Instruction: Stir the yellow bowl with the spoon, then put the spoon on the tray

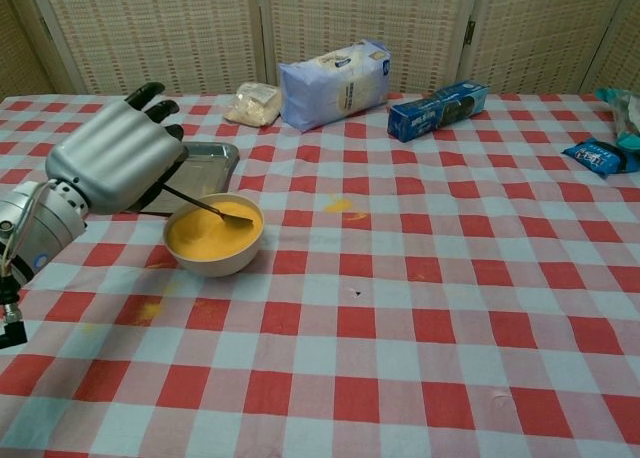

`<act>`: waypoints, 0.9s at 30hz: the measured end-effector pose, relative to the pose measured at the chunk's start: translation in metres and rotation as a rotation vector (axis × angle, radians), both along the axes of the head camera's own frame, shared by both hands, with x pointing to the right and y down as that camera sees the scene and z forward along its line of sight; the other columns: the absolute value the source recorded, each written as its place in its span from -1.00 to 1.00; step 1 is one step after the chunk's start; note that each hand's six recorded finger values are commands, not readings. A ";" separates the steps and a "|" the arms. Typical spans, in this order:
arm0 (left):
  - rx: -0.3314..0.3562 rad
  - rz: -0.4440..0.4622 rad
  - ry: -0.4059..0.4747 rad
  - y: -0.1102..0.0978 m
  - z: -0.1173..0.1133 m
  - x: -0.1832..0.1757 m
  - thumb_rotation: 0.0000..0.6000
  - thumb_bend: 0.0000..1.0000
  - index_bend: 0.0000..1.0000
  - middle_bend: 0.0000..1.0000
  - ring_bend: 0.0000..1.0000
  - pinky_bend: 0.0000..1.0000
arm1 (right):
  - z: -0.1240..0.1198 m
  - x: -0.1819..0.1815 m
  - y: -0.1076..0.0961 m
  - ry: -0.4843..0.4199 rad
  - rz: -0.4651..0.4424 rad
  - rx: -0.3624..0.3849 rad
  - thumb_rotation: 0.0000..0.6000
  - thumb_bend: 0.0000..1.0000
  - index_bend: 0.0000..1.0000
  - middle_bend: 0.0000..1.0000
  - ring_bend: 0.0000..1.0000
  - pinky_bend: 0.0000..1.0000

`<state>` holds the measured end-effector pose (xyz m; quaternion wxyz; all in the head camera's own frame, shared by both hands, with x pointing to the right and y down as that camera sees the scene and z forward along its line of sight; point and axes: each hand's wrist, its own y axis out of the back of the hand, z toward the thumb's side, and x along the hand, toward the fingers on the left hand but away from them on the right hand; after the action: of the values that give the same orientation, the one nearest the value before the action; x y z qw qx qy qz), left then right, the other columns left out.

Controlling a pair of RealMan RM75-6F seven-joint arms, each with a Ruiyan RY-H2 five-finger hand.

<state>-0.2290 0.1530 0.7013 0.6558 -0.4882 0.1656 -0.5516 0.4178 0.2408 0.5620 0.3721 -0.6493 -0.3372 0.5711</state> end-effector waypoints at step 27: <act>0.013 -0.043 0.056 -0.015 -0.018 -0.007 1.00 0.84 0.65 -0.33 -0.80 -1.00 | 0.003 0.000 0.001 0.006 -0.002 -0.010 1.00 -0.83 -1.00 -1.00 -1.00 -1.00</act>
<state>-0.2362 0.1384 0.6837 0.6419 -0.4955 0.1977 -0.5507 0.4182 0.2415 0.5647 0.3705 -0.6496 -0.3328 0.5744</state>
